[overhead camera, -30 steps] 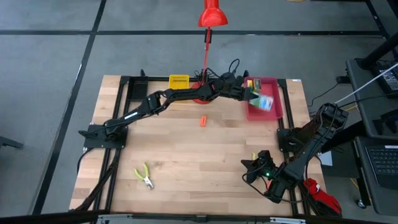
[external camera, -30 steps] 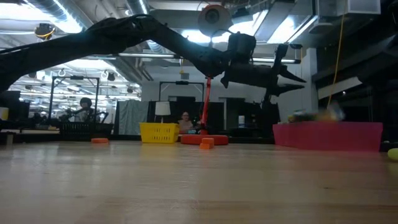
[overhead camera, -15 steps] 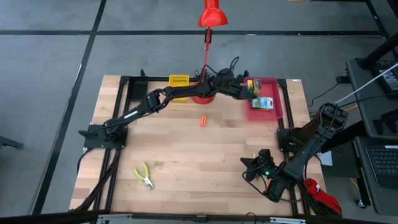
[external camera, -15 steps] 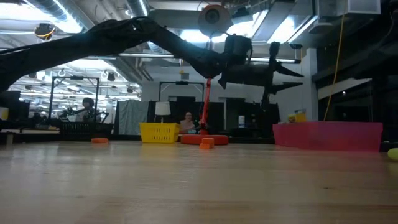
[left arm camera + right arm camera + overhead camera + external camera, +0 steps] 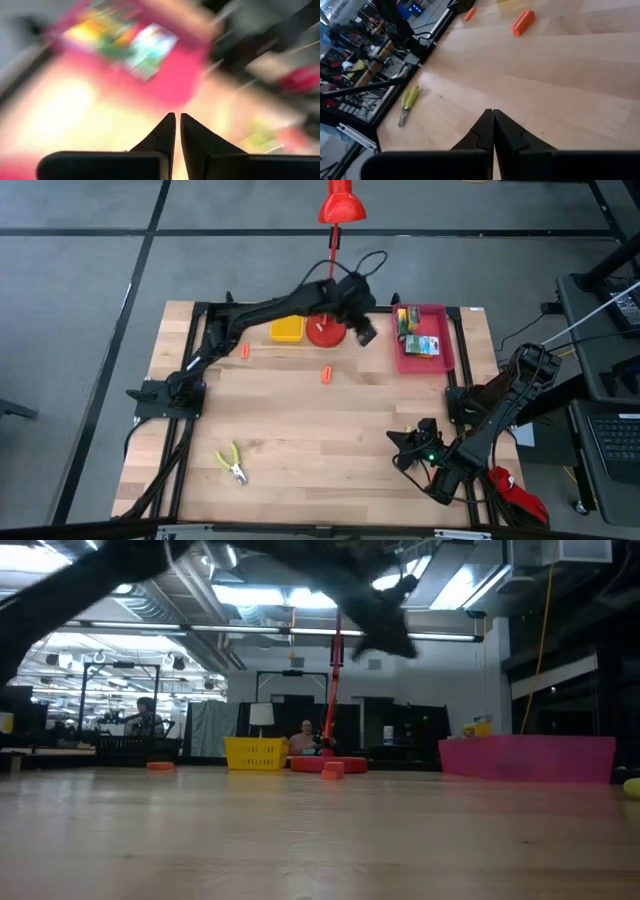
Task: Pick & Place School Supplies
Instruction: Put the orange eraser into the yellow bin
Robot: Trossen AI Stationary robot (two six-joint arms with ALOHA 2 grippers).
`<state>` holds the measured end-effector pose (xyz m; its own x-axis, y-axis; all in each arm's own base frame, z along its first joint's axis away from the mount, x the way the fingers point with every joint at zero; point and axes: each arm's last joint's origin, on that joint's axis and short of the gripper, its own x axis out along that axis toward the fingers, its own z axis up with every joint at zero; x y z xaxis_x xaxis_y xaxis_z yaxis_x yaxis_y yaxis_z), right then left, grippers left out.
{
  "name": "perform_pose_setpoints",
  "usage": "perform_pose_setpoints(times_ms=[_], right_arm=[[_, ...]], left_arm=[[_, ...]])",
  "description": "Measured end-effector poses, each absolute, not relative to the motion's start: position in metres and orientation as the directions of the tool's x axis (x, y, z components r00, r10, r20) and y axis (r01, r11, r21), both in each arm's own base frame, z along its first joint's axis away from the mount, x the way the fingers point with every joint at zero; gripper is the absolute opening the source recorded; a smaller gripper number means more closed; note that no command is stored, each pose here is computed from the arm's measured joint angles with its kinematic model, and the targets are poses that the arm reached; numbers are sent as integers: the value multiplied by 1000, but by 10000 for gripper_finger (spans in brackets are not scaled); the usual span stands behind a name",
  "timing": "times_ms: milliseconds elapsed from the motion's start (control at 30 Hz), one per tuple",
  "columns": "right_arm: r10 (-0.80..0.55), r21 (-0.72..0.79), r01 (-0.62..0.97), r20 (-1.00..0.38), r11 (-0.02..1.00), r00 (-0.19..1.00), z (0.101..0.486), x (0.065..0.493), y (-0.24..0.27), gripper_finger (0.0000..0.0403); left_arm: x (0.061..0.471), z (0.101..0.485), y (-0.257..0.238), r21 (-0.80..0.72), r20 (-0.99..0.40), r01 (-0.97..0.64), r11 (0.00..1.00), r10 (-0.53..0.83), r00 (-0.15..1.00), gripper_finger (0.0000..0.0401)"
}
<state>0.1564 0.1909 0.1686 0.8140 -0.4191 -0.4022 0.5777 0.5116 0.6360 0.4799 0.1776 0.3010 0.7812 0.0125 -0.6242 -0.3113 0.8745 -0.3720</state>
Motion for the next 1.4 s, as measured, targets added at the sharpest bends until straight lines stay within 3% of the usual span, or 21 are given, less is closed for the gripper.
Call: perform_pose_setpoints(times_ms=[100, 233, 333, 433, 933, 1033, 1233, 1333, 1400], right_arm=[[-418, 634, 579, -405, 513, 813, 169, 156, 191, 6], [-416, 634, 581, -409, 511, 812, 169, 156, 191, 6], [-413, 640, 577, -408, 506, 814, 169, 157, 192, 6], [-414, 648, 572, -400, 503, 818, 169, 157, 192, 6], [-419, 660, 537, -349, 525, 838, 178, 162, 198, 6], [-416, 662, 534, -347, 525, 840, 181, 163, 199, 6], [-410, 652, 530, -346, 542, 844, 186, 164, 202, 6], [-399, 650, 521, -343, 554, 851, 193, 165, 205, 6], [-390, 650, 513, -340, 561, 856, 198, 165, 206, 6]], left_arm=[[455, 320, 151, -108, -774, -446, 889, 206, 599, 9], [427, 327, 123, 177, -858, -579, 796, 413, 305, 2], [409, 330, 113, 290, -873, -612, 736, 466, 146, 5], [400, 328, 105, 329, -890, -608, 723, 453, 57, 9], [405, 329, 60, 68, -972, -646, 760, 197, 130, 11], [406, 327, 49, 77, -968, -685, 725, 219, 123, 16], [406, 303, 36, 139, -956, -822, 553, 292, 35, 28], [406, 291, 28, 159, -954, -832, 532, 299, 9, 34], [408, 289, 22, 99, -957, -825, 556, 279, 73, 36]])
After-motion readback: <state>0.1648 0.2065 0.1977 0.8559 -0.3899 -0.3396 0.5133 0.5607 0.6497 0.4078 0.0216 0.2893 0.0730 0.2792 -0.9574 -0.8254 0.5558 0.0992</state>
